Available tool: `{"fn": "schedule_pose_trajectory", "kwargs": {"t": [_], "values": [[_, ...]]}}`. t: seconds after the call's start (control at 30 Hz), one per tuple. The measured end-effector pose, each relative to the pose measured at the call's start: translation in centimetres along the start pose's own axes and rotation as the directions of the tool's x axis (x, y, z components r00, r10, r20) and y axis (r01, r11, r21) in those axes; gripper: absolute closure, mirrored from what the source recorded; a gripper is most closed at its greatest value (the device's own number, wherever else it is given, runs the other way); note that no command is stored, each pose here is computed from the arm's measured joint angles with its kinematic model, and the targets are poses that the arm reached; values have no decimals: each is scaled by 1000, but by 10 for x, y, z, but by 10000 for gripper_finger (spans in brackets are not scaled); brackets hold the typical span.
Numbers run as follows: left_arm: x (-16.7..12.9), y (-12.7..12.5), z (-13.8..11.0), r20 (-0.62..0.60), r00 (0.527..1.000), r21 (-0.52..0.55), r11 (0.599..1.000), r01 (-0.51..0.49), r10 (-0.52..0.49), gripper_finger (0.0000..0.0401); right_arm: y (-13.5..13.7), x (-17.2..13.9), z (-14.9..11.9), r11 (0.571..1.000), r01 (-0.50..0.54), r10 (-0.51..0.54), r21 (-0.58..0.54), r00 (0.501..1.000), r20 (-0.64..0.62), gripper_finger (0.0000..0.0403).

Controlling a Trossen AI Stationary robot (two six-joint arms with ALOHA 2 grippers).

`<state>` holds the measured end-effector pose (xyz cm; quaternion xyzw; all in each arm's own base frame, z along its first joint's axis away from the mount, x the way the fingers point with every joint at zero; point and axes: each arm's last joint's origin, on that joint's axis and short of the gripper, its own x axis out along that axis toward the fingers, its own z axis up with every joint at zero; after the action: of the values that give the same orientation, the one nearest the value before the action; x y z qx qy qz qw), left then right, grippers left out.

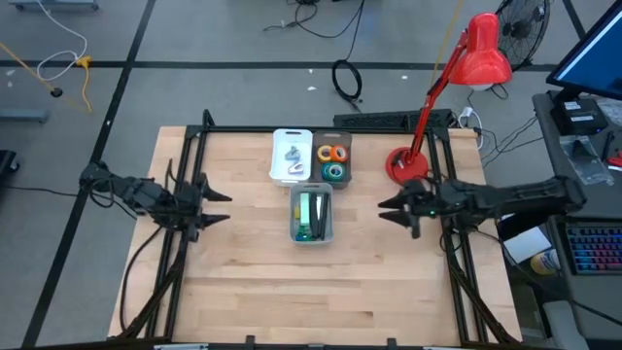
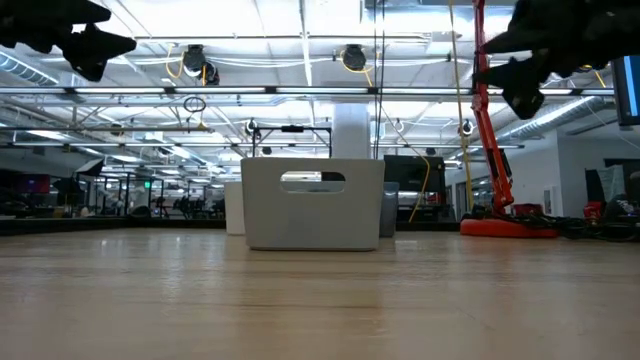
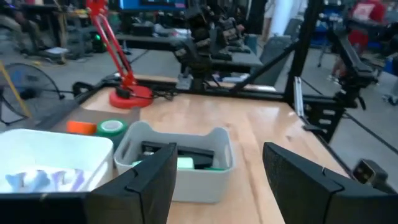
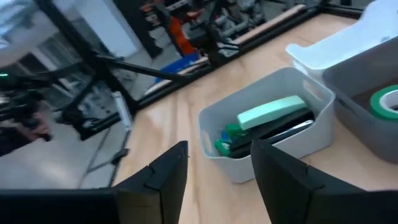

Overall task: Pick and place Stapler, Stapler remover, tape
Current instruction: Return to Home Position

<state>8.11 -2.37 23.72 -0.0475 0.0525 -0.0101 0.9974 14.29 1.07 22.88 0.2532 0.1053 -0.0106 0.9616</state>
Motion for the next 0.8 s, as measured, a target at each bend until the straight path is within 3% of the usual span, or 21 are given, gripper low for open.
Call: {"fn": "schedule_pose_trajectory", "kwargs": {"t": [0.27,0.43,0.53,0.67,0.8], "values": [[-20,8,0,73,997,5,1000,1,-1,160,-6,-34,-7,998,-52,53,-27,997,51,232],[-13,6,-3,97,995,-6,1000,27,-26,160,-6,-47,-5,995,-72,79,-71,991,107,232],[-2,3,-20,103,994,37,999,27,-31,160,-8,-51,-9,996,-62,68,-66,995,80,232],[9,2,-43,126,992,12,1000,16,-18,160,-11,-52,-15,999,-41,41,-15,999,33,232],[12,2,-52,123,992,1,1000,22,-22,160,-12,-52,-15,997,-34,36,-69,999,30,232]]}}
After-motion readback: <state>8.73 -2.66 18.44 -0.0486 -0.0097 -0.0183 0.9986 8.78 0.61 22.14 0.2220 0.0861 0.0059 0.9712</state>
